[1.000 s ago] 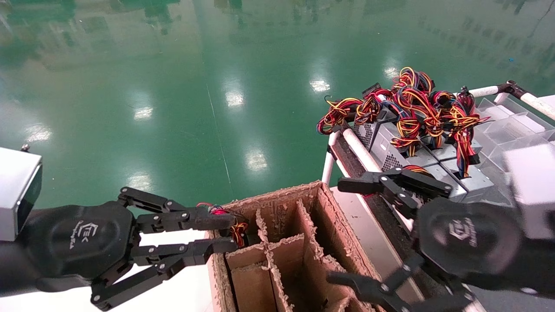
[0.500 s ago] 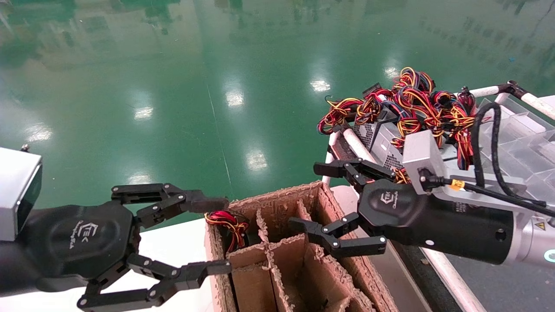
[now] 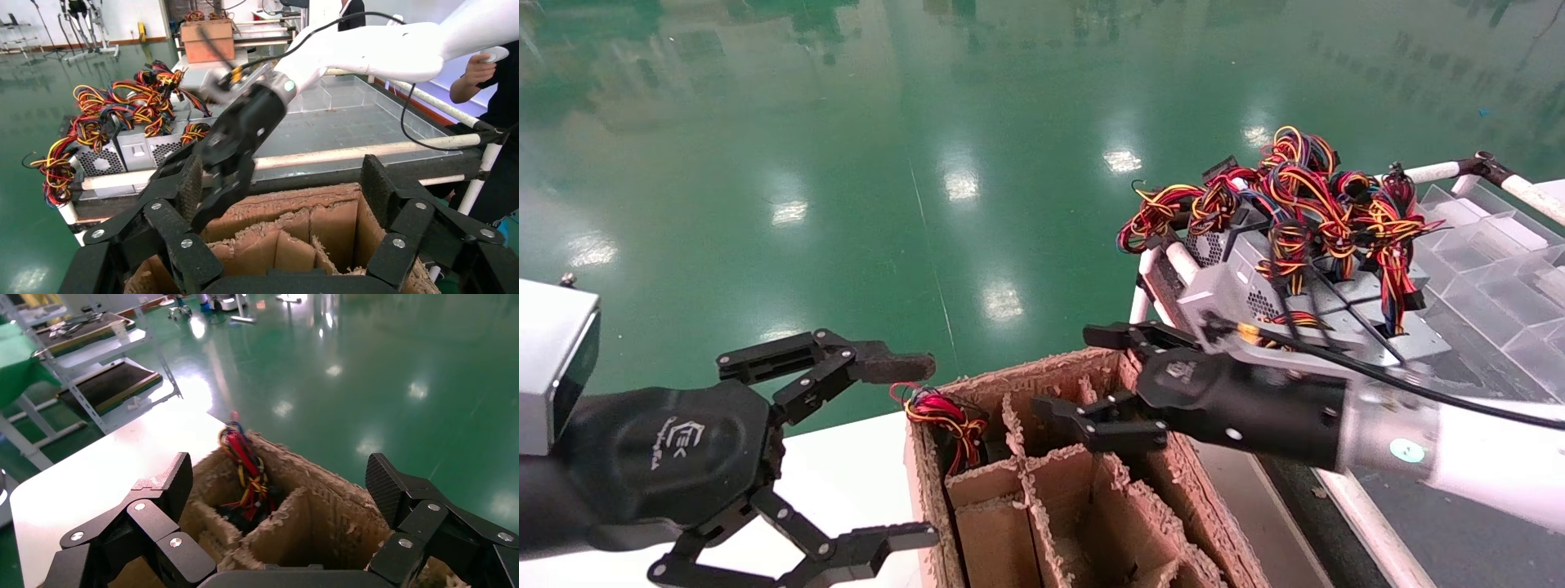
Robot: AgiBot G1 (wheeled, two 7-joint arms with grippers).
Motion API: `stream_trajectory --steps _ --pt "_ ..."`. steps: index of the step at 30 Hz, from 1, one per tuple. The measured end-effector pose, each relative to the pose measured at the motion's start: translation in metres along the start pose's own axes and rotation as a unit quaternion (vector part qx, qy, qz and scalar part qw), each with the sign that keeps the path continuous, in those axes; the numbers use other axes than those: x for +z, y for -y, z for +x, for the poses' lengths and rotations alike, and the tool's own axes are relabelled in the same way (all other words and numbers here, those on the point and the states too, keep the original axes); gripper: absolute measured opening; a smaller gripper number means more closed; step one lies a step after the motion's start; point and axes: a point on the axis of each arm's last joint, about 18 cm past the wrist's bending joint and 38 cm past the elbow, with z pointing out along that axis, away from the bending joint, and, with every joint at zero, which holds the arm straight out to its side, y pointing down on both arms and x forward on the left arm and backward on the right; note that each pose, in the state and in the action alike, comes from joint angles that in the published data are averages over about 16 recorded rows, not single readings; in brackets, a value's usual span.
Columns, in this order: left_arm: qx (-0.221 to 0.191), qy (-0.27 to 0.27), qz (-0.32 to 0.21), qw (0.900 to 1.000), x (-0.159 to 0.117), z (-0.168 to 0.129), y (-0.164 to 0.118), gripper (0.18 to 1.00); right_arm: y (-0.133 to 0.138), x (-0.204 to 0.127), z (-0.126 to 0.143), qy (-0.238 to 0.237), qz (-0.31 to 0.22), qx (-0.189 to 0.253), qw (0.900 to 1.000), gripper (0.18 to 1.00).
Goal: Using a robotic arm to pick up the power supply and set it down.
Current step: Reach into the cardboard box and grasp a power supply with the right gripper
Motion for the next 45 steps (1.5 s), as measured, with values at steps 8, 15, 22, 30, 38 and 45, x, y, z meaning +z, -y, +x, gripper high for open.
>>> stream_trajectory --steps 8,15,22,30,38,45 --pt "0.000 0.000 0.000 1.0000 0.000 0.000 0.000 0.955 -0.011 0.037 0.008 0.019 -0.008 0.039 0.999 1.001" --pt "0.000 0.000 0.000 1.0000 0.000 0.000 0.000 0.992 -0.013 0.051 0.005 0.035 -0.008 0.045 0.998 1.001" --pt "0.000 0.000 0.000 1.0000 0.000 0.000 0.000 1.001 -0.020 0.069 0.002 0.037 -0.011 0.046 0.998 1.001" --pt "0.000 0.000 0.000 1.0000 0.000 0.000 0.000 1.001 -0.029 0.102 -0.006 0.041 -0.018 0.044 0.998 1.001" --pt "0.000 0.000 0.000 1.0000 0.000 0.000 0.000 1.001 -0.033 0.127 -0.016 0.057 -0.025 0.032 0.998 0.999" --pt "0.000 0.000 0.000 1.0000 0.000 0.000 0.000 1.001 -0.035 0.141 -0.022 0.066 -0.029 0.013 0.997 0.984"
